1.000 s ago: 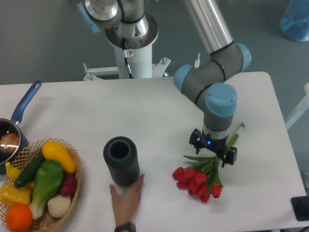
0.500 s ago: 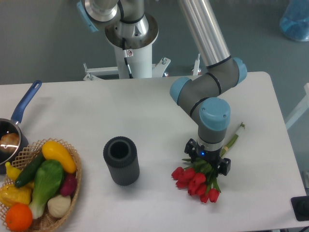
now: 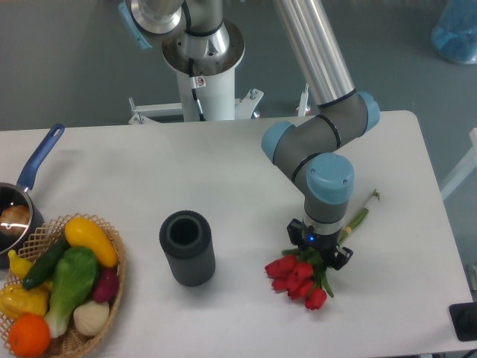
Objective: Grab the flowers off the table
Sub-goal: 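Lift the gripped tulips up off the table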
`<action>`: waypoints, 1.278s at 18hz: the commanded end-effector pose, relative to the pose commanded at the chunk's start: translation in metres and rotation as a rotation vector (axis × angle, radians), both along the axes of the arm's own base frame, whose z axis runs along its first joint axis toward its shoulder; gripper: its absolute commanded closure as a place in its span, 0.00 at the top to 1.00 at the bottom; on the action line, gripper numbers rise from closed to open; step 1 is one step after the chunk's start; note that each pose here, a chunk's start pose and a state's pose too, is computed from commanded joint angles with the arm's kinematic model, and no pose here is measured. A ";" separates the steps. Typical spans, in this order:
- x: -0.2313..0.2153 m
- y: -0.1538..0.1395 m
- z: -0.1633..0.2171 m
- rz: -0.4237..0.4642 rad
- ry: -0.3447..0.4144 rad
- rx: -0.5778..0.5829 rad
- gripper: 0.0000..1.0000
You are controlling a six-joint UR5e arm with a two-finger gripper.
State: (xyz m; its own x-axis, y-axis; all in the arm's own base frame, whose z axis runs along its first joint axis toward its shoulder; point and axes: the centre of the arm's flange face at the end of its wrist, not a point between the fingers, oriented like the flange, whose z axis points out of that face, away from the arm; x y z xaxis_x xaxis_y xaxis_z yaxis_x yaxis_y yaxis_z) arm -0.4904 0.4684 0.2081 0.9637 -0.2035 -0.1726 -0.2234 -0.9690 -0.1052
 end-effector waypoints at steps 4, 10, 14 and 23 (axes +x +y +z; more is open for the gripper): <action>-0.001 -0.005 0.028 0.010 0.037 0.016 0.14; -0.009 -0.020 0.069 0.054 0.087 0.048 0.13; -0.032 -0.038 0.119 0.115 0.105 0.067 0.14; -0.044 -0.033 0.157 0.118 0.035 0.001 0.13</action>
State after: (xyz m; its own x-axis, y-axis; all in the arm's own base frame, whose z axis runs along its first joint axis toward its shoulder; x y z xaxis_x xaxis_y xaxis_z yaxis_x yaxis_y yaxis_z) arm -0.5342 0.4349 0.3653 0.9743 -0.0886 -0.2070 -0.1113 -0.9887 -0.1004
